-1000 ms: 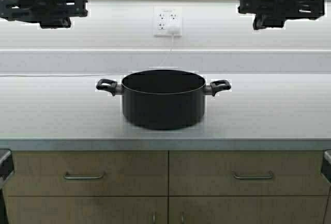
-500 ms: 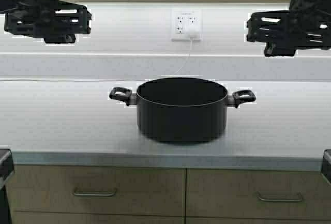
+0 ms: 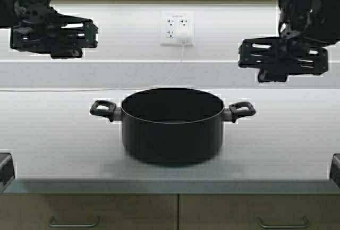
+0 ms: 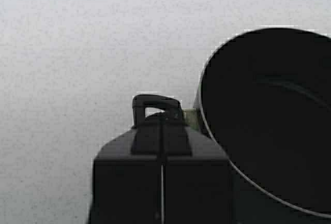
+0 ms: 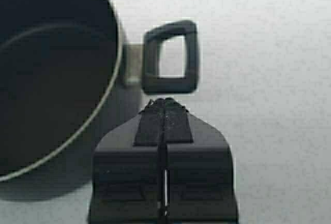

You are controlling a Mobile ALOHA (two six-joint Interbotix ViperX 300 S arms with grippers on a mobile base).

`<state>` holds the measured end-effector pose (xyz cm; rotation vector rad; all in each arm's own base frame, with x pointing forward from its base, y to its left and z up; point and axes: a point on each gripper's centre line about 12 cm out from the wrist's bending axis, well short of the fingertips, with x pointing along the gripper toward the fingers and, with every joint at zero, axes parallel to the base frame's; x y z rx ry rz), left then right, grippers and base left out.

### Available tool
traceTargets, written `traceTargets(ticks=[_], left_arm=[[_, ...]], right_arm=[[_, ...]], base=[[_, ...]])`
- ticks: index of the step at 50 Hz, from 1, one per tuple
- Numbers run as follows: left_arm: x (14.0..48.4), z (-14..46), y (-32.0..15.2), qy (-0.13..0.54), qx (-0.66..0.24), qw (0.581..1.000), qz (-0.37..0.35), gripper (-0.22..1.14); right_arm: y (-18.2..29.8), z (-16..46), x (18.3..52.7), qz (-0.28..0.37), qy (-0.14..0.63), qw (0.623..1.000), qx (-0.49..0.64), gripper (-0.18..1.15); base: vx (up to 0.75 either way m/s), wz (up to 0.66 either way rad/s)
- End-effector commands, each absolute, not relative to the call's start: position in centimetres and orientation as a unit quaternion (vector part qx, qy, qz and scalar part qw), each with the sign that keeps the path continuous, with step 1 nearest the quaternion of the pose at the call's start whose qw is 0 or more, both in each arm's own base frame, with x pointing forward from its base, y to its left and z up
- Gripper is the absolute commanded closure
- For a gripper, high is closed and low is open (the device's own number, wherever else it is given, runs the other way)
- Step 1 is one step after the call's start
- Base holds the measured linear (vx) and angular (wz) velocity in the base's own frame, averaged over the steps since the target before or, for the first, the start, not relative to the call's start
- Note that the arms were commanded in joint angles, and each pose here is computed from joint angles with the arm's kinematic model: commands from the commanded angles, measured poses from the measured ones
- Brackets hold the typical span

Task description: Open the cabinet, put the pot inside, then close it

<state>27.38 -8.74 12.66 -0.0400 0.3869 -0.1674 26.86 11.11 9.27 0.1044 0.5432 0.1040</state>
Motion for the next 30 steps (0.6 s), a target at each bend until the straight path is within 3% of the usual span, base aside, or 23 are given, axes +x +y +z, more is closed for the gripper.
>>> traceTargets(ticks=[1, 4, 7, 12, 14, 21, 30], left_arm=[[27.1, 12.5, -8.5, 0.183, -0.033, 0.979, -0.078, 0.88], [26.5, 12.3, -8.5, 0.177, -0.044, 0.98, -0.079, 0.86], [25.7, 12.2, -8.7, 0.166, -0.061, 0.98, -0.09, 0.77], [24.5, 12.0, -9.0, 0.148, -0.106, 0.977, -0.115, 0.46], [24.2, 11.8, -8.9, 0.147, -0.135, 0.973, -0.116, 0.31], [23.6, 10.2, -8.5, 0.153, -0.233, 0.956, -0.095, -0.1], [24.1, 6.2, -8.3, 0.173, -0.249, 0.95, -0.068, -0.11]], right_arm=[[11.4, 10.1, 27.0, 0.047, 0.244, 0.965, 0.087, 0.85], [11.3, 9.9, 26.7, 0.042, 0.251, 0.961, 0.113, 0.74], [11.4, 9.6, 25.9, 0.049, 0.26, 0.956, 0.13, 0.5], [11.4, 9.5, 24.9, 0.062, 0.268, 0.946, 0.174, -0.01], [11.3, 9.4, 24.5, 0.061, 0.27, 0.94, 0.197, -0.13], [10.8, 8.4, 23.7, 0.041, 0.265, 0.922, 0.278, -0.04], [10.4, 4.7, 23.9, 0.007, 0.285, 0.921, 0.267, -0.05]], base=[[0.13, -0.01], [0.11, 0.01], [0.08, 0.02], [0.07, 0.02], [0.06, 0.02], [0.04, 0.01], [0.01, 0.0]])
